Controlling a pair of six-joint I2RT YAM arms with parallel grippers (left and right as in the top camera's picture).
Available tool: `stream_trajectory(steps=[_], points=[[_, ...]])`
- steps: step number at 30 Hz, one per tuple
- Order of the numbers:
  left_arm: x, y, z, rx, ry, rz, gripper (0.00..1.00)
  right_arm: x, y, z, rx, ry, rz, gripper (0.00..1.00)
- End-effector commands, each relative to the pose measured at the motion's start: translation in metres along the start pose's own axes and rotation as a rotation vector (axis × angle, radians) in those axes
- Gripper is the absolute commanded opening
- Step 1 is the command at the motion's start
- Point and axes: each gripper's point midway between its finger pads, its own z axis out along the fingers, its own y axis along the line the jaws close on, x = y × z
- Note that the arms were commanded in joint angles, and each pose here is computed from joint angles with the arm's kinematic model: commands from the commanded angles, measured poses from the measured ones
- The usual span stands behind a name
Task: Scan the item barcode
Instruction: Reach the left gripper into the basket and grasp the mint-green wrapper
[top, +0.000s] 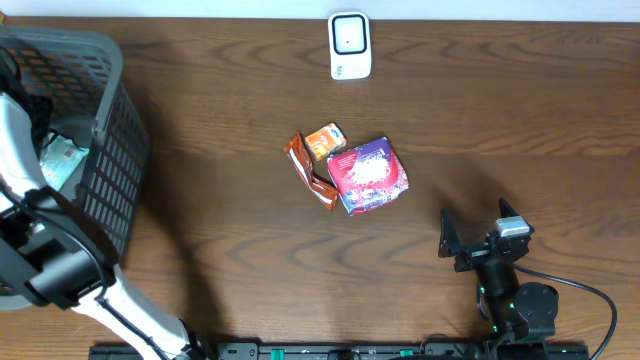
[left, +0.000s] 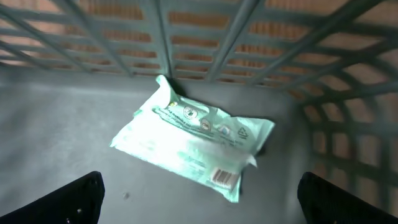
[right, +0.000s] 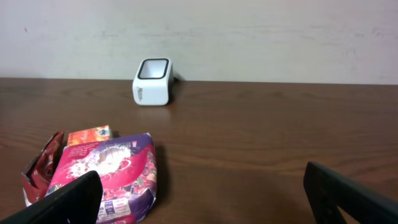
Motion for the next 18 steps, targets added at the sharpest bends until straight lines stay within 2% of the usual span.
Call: stream_trajectory(steps=[1,9,14,18], points=[[0.006,0.002,0.025,-0.048,-0.003,-0.006,0.99,0.001,0.001,0.0,-0.005,0.001,-0.011,0.99],[0.02,0.003,0.06,-0.093,0.029,0.013,1.0,0.001,0.001,0.0,-0.005,0.001,-0.011,0.99],[0.031,0.008,0.078,-0.13,0.056,0.029,0.92,0.001,0.001,0.0,-0.005,0.001,-0.011,0.99],[0.037,0.015,0.084,-0.159,0.076,0.046,0.79,0.001,0.001,0.0,-0.005,0.002,-0.011,0.99]])
